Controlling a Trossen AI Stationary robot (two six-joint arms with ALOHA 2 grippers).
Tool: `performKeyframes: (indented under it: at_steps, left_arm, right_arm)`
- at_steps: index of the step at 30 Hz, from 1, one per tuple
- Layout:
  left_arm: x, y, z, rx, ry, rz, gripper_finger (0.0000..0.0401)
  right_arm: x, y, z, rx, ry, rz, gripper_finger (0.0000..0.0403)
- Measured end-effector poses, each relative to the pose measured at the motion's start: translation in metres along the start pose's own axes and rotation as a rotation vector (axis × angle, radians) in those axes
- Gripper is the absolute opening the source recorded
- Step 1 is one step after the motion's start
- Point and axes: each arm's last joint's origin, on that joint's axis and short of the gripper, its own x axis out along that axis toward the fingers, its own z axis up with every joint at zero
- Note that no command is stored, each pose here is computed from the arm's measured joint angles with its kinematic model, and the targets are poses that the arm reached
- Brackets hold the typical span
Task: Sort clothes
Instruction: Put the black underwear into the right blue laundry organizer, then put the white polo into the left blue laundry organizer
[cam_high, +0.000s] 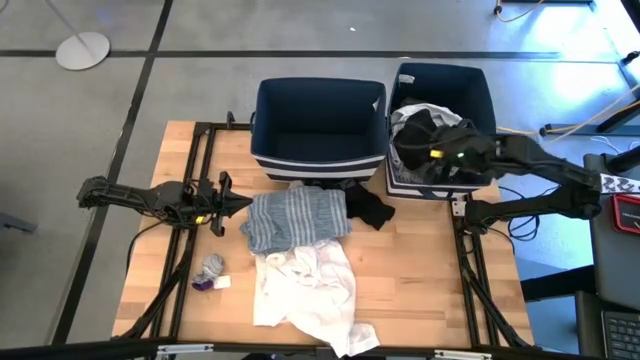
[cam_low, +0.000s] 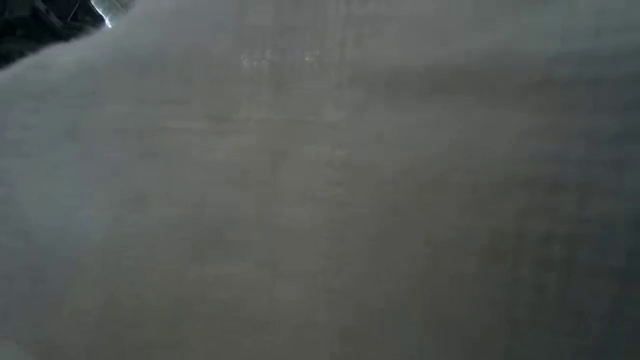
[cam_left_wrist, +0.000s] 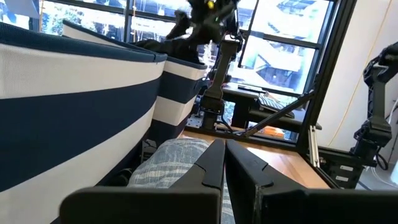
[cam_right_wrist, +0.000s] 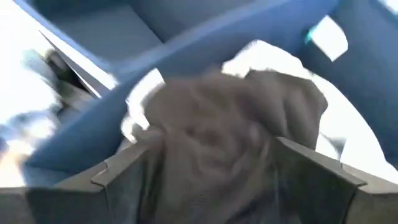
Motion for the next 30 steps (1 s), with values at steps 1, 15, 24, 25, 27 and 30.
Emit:
performKeyframes:
  at_steps: [1, 15, 24, 25, 27, 30]
  left_arm:
    - [0.0, 0.0, 0.0, -0.002, 0.0, 0.0, 0.0004]
    - [0.0, 0.0, 0.0, -0.025, 0.0, 0.0, 0.0004]
    - [0.0, 0.0, 0.0, -0.026, 0.002, 0.0, 0.0004]
    - [0.0, 0.0, 0.0, -0.025, 0.004, 0.001, 0.0004]
    - [0.0, 0.0, -0.001, -0.018, 0.008, 0.002, 0.0004]
    - [0.0, 0.0, -0.001, -0.012, 0.008, 0.002, 0.0004]
  right_arm:
    - [-0.007, -0.003, 0.005, 0.015, -0.025, 0.019, 0.0321]
    - [-0.03, 0.008, 0.035, 0.042, -0.243, 0.546, 0.0321]
    - [0.024, 0.066, 0.013, -0.067, -0.333, 0.822, 0.0321]
    - [0.028, 0.073, 0.011, -0.081, -0.339, 0.839, 0.0321]
    - [0.031, 0.084, 0.006, -0.116, -0.35, 0.868, 0.0321]
    - [0.035, 0.104, 0.0, -0.152, -0.363, 0.92, 0.0321]
